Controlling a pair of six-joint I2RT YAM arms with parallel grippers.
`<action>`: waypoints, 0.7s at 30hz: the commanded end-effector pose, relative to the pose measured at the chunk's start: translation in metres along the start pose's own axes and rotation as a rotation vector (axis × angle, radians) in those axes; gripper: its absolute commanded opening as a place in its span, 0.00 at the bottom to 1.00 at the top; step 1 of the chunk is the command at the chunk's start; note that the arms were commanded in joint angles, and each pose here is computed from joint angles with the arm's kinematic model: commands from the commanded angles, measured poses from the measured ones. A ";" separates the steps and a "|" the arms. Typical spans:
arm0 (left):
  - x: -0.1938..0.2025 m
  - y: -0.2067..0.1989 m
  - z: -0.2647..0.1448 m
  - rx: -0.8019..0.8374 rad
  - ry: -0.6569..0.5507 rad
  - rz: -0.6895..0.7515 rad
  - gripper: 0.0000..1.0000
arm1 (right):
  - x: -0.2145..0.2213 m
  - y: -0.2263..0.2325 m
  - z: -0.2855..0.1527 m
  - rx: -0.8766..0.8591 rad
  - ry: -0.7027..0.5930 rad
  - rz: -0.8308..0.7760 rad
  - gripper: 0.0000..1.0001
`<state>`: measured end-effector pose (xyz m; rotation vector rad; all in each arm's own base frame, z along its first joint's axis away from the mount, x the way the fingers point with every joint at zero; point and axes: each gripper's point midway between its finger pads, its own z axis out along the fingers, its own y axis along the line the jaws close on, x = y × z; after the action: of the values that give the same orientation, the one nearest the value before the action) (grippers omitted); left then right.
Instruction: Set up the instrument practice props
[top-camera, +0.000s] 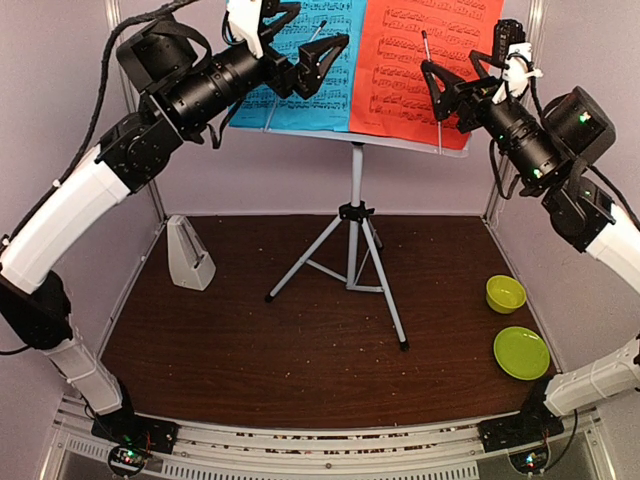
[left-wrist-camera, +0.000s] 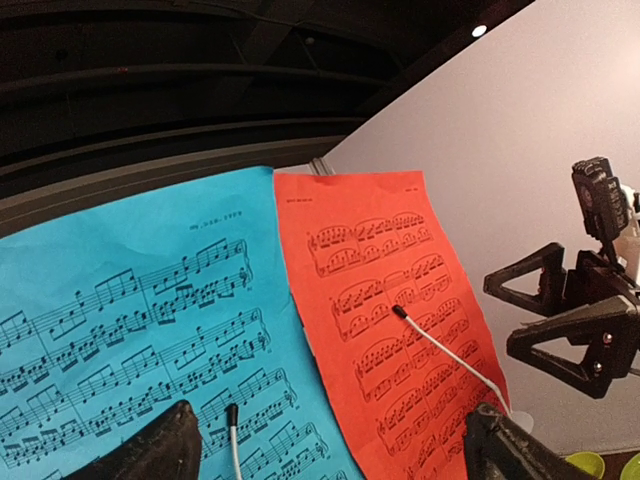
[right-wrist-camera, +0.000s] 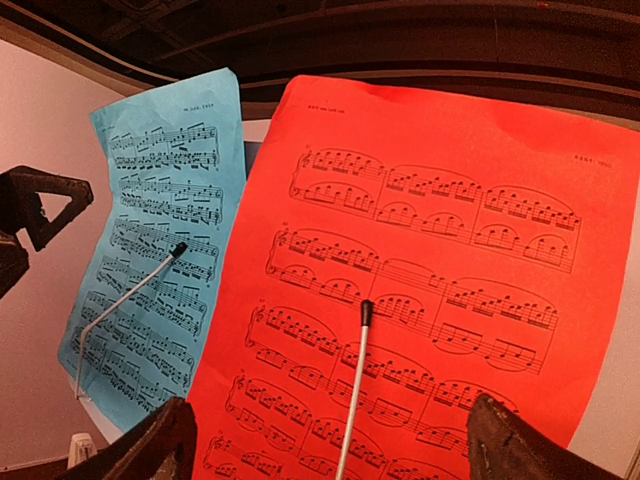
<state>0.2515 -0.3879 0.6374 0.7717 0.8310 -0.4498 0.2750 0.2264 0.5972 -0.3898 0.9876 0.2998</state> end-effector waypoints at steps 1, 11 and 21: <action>0.009 0.016 -0.020 -0.076 0.083 -0.067 0.96 | -0.002 0.003 -0.016 -0.048 0.038 0.073 0.95; 0.082 0.048 -0.105 -0.204 0.311 -0.310 0.98 | 0.037 0.012 -0.061 -0.096 0.167 0.191 0.97; 0.209 0.087 -0.238 -0.512 0.585 -0.474 0.98 | 0.109 0.022 -0.118 -0.100 0.350 0.293 0.98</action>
<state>0.3064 -0.1975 0.4413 0.3766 1.5150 -0.3976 0.2367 0.2011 0.4758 -0.4192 1.2851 0.5068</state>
